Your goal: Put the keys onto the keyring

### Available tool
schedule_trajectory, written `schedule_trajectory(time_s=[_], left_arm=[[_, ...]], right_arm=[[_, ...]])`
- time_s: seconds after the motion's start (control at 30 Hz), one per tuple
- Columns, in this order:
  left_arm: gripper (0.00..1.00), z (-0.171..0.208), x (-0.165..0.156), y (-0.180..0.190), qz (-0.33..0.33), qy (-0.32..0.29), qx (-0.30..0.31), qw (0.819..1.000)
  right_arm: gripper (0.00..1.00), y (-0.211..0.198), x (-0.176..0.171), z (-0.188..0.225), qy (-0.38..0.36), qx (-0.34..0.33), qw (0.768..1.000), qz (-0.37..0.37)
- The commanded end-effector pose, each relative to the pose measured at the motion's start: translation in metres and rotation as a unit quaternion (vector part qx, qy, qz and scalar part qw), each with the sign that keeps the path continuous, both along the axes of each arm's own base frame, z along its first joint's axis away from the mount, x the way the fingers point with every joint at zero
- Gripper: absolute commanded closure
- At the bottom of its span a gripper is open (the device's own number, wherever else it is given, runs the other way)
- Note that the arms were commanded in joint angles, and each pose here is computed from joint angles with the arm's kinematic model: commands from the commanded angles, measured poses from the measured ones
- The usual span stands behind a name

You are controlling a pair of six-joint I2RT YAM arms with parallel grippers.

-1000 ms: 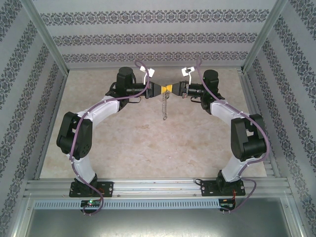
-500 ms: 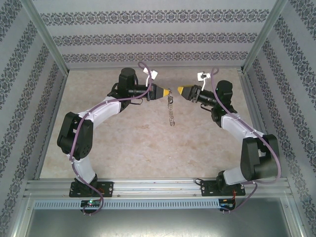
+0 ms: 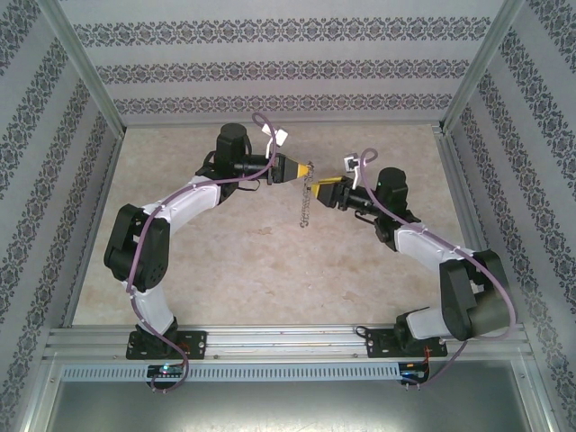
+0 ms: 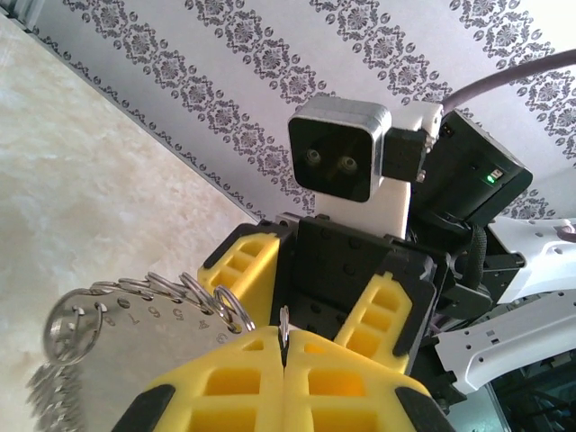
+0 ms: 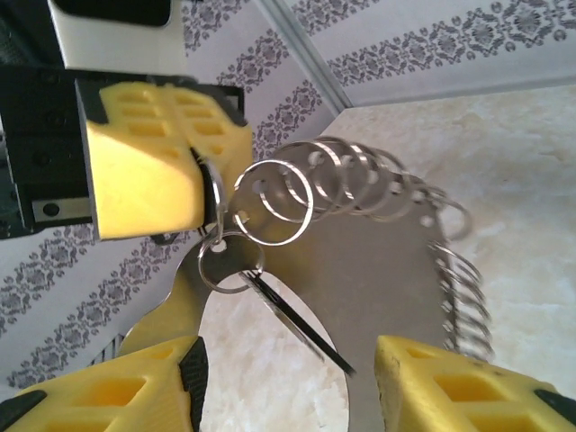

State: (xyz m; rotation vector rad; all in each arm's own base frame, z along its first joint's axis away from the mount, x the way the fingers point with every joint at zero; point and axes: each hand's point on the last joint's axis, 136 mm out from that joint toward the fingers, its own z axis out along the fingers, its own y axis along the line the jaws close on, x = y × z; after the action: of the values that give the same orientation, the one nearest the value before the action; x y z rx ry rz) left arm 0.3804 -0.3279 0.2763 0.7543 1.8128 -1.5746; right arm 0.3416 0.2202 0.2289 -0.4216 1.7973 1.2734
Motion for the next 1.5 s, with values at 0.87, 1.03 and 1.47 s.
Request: schedule_trajectory(time_s=[0.87, 1.03, 1.47], left_arm=[[1.0, 0.045, -0.016, 0.0, -0.021, -0.057, -0.035, 0.998], [1.0, 0.047, -0.017, 0.0, -0.021, -0.06, -0.037, 0.997], [1.0, 0.047, -0.018, 0.001, -0.015, -0.061, -0.039, 0.997]], right_arm=[[0.96, 0.031, -0.006, 0.015, -0.067, -0.006, 0.996, 0.051], [0.73, 0.029, -0.005, 0.012, -0.064, -0.007, 0.997, 0.039], [0.81, 0.033, 0.006, 0.013, -0.072, 0.022, 0.997, 0.028]])
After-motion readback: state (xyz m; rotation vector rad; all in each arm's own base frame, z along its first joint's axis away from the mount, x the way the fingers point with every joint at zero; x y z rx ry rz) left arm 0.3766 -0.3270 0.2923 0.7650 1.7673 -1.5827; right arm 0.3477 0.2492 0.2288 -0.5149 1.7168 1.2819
